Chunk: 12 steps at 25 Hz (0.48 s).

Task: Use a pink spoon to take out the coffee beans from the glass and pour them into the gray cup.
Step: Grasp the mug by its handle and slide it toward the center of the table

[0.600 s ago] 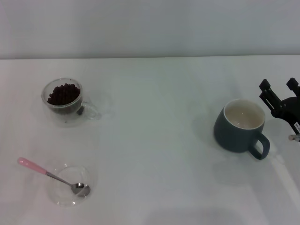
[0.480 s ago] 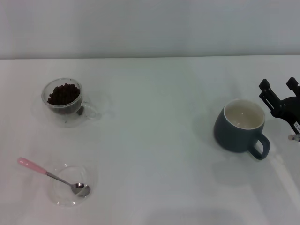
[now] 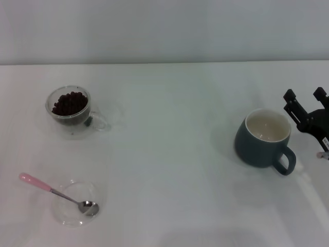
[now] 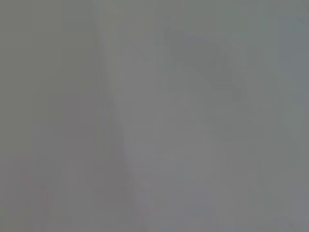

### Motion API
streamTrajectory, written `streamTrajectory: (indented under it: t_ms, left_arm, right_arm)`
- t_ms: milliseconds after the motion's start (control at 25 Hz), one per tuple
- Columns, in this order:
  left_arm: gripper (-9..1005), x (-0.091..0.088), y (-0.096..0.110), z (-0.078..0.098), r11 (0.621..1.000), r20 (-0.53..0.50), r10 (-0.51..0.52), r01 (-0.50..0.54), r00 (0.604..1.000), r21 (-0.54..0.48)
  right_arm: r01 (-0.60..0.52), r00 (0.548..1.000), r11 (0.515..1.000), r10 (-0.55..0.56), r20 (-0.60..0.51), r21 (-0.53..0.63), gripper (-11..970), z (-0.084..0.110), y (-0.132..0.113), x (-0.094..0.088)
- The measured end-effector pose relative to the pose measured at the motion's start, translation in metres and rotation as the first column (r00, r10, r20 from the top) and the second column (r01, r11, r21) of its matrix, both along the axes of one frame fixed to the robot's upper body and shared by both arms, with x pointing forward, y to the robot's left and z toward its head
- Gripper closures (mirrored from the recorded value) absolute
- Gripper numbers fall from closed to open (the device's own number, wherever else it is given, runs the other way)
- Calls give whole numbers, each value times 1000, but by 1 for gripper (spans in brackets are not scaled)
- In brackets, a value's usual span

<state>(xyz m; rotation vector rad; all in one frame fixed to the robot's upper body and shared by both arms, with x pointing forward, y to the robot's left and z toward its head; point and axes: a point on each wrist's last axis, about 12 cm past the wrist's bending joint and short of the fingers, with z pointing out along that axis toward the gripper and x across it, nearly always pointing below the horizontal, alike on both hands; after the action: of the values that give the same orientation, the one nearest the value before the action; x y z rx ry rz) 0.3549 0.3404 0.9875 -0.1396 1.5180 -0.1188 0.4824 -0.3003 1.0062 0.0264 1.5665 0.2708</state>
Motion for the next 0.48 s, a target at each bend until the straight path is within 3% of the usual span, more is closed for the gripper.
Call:
streamTrajectory:
  t_ms: [240,480]
  left_arm:
    - [119,2,-1,0,1000,-3,-7,7,1000,-2]
    - [119,7,-3,1,1000,3,-22,22,1000,-2]
  right_arm:
    - [-82,993,996,84,83,-21,116,3,2,-27]
    - [-122,992,991,124,37,-54,116,-9,-4,-58]
